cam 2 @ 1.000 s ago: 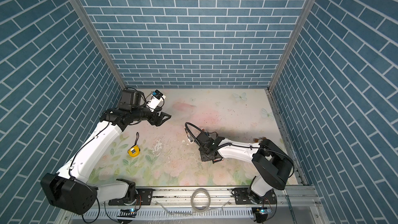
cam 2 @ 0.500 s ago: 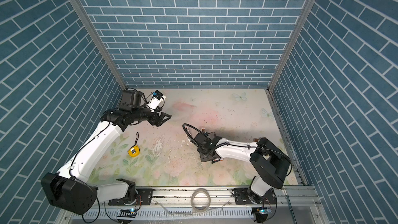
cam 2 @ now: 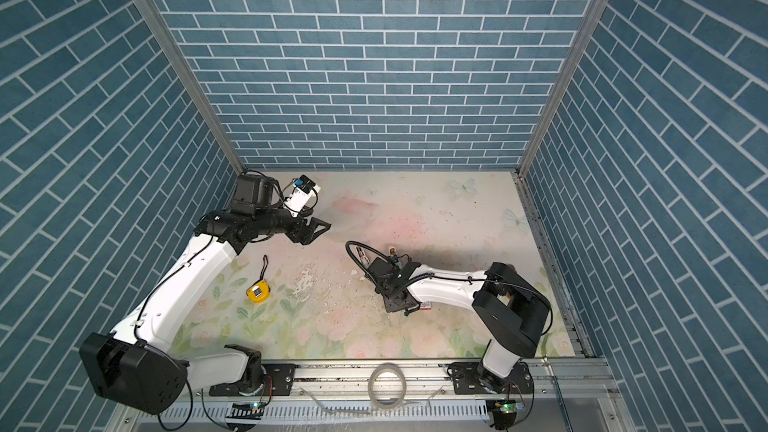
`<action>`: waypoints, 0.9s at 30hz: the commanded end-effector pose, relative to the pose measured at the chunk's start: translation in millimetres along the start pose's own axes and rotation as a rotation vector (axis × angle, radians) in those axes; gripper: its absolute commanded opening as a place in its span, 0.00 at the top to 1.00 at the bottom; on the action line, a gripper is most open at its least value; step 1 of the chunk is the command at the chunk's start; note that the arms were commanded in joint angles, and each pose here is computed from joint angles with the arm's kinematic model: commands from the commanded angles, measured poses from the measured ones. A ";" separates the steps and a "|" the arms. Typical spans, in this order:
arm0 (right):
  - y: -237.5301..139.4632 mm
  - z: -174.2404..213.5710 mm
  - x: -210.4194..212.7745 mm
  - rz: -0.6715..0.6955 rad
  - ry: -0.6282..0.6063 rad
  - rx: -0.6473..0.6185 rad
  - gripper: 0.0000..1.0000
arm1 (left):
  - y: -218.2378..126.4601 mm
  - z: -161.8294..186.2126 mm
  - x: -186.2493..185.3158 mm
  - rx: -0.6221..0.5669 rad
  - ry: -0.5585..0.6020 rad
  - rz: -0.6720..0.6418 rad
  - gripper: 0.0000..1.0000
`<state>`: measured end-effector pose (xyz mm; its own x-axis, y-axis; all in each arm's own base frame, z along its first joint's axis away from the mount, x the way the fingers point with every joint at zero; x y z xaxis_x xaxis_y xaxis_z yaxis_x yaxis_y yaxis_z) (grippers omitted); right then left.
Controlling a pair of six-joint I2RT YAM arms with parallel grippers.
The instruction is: Load the staples into the stapler
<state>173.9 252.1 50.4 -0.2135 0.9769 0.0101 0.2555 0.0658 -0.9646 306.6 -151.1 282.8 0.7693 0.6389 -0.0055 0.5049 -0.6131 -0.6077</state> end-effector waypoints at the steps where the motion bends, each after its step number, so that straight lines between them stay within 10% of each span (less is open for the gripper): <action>1: 1.2 1.3 -5.1 0.058 -0.026 0.005 0.74 | -1.6 0.4 -4.2 -0.012 0.003 0.010 0.19; 27: -3.9 -4.0 2.6 0.040 -0.020 -0.021 0.74 | 1.7 -0.3 -4.4 -0.018 -0.012 0.024 0.19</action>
<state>175.1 251.5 48.2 -0.2182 0.9753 -0.0340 0.2690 0.0266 -0.9628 307.4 -152.5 284.3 0.7689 0.6393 -0.0123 0.5075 -0.6218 -0.5965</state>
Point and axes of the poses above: each gripper's point midway between its finger pads, its own y axis out along the fingers, its own x axis along the line the jaws close on, z = x × y, the point moved 3 cm from there along -y, back along the fingers, and after that the axes turned 7 degrees about y, right-handed, at the moved point
